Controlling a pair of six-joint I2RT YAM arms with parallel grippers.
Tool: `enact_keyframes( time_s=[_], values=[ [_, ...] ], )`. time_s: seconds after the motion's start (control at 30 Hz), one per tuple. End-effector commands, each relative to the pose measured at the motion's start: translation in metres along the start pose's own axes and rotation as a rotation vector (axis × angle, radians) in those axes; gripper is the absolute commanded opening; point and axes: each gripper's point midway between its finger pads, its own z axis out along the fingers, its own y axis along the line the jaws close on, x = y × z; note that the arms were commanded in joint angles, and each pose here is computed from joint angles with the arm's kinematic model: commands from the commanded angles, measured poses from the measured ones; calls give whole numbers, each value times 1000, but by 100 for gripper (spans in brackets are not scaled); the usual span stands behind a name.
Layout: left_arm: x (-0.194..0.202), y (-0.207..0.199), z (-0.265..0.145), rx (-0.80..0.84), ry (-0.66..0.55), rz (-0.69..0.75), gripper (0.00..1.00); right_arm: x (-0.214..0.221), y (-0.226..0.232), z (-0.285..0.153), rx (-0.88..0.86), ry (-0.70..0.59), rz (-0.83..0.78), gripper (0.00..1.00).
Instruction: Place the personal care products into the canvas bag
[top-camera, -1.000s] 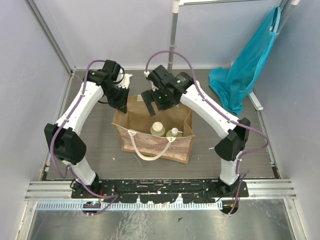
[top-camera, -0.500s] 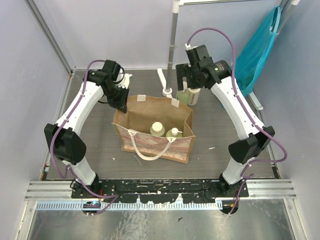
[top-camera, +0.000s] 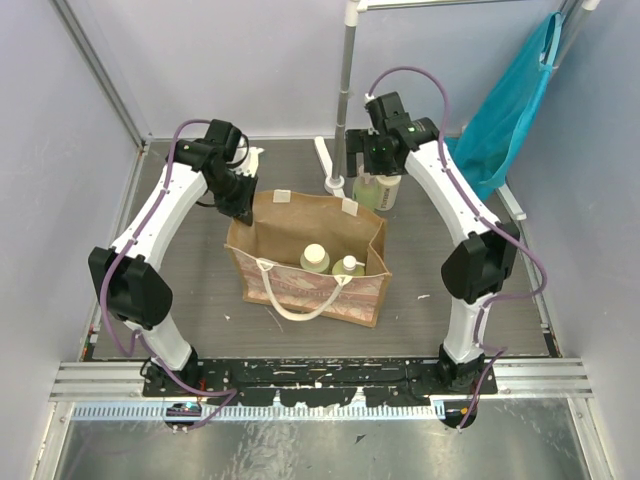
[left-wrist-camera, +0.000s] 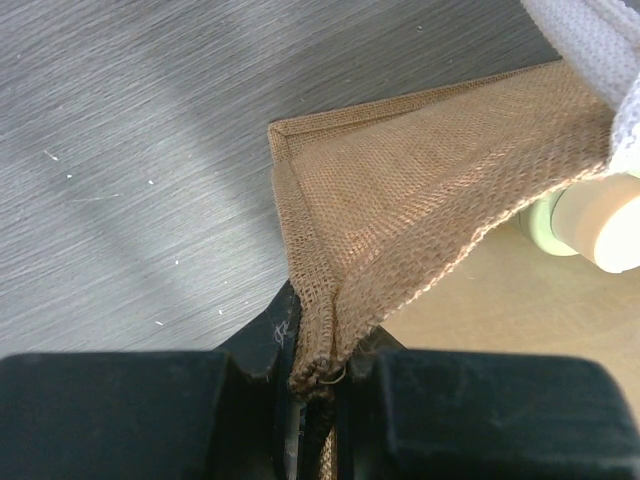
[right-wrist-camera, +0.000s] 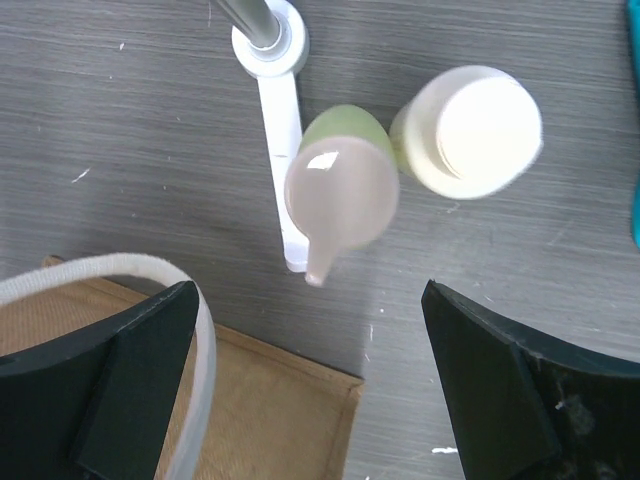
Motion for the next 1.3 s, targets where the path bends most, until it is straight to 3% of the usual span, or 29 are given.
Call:
enact_keyframes(
  time_s=[0.0,0.5,0.73,0.83,0.97,1.1,1.27],
  values=[
    [-10,9,-3,-45,-46,-2,0,-29,19,11,-66,-72,35,100],
    [-4,10,3,-42,-31,-7,0,0,-1,77,70,52,-4,100],
    [-1,13,7,-54,-18,-9,4,10,-3,93,78,77,-18,100],
    [2,16,9,-71,-7,-12,9,16,-3,101,78,93,-26,95],
    [5,20,12,-89,6,-14,27,22,-2,111,68,111,-32,81],
    [6,21,13,-98,12,-16,49,23,-5,113,76,108,-46,60],
    [5,22,9,-107,10,-14,94,18,-11,106,103,80,-72,33]
  ],
)
